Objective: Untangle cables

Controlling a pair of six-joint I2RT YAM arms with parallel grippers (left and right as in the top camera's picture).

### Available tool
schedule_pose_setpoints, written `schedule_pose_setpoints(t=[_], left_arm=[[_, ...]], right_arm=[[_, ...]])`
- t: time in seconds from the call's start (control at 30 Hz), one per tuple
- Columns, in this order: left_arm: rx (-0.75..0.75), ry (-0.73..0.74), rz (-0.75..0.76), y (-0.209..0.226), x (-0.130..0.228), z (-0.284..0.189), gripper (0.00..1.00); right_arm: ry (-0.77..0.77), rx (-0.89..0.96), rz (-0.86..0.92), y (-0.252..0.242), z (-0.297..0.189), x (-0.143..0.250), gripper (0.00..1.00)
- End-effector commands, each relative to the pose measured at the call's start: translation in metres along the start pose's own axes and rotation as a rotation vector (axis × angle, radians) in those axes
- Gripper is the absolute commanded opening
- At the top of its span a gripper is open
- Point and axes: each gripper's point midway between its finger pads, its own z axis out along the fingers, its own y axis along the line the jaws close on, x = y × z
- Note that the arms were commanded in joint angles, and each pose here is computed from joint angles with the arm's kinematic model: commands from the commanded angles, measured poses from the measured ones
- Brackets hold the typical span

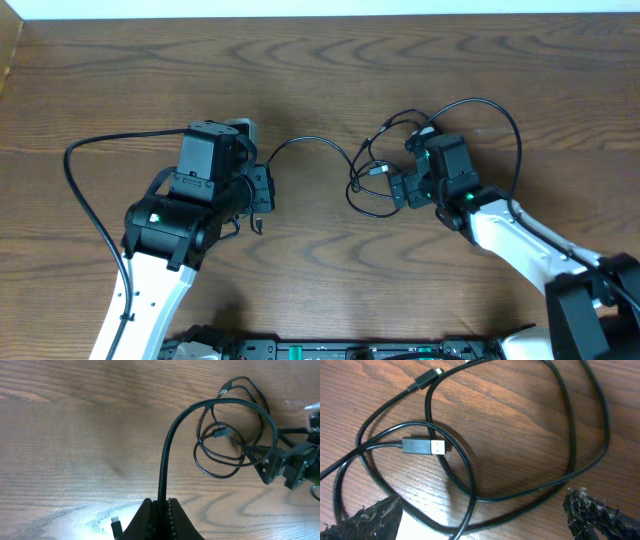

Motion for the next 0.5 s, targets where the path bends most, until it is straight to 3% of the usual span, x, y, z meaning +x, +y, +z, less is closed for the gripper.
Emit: schedule_pose_setpoints(t=[0.0, 0.47], left_arm=[[-0.008, -0.003, 0.019, 0.002, 0.002, -0.001, 0.08], [-0.008, -0.003, 0.019, 0.002, 0.002, -0.001, 0.08]], right_arm=[[0.029, -0.012, -0.003, 0.003, 0.012, 0.01, 0.99], [0.041, -0.011, -0.004, 0.002, 0.029, 0.016, 0.99]])
